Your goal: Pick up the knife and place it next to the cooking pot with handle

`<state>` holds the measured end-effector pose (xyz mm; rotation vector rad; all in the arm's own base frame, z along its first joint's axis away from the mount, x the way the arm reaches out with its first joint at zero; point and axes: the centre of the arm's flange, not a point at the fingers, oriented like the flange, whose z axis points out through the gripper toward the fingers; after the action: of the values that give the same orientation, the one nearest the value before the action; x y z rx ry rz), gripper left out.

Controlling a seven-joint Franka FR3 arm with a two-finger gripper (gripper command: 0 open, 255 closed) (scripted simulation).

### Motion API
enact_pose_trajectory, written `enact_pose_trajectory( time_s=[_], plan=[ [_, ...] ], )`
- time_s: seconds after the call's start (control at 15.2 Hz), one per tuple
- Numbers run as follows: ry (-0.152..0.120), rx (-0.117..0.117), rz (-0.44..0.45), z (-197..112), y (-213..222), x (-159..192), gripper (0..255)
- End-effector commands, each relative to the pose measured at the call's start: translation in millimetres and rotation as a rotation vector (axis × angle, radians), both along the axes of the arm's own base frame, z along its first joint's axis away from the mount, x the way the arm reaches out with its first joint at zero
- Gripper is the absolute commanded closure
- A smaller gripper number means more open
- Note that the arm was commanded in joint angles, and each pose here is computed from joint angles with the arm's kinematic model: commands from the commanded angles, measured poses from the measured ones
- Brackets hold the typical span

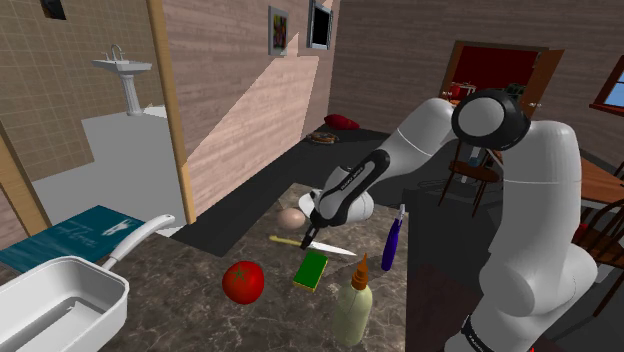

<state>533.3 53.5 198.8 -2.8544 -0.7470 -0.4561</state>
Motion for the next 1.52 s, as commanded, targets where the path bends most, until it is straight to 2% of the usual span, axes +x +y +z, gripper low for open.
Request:
enact_pose_trajectory(
  time_s=[0.0,1.45],
  plan=[
    [0.006,0.001,0.002,6.1,0.9,-2.3,255],
    [0.006,0.001,0.002,122.3,0.9,-2.3,255]
  ],
)
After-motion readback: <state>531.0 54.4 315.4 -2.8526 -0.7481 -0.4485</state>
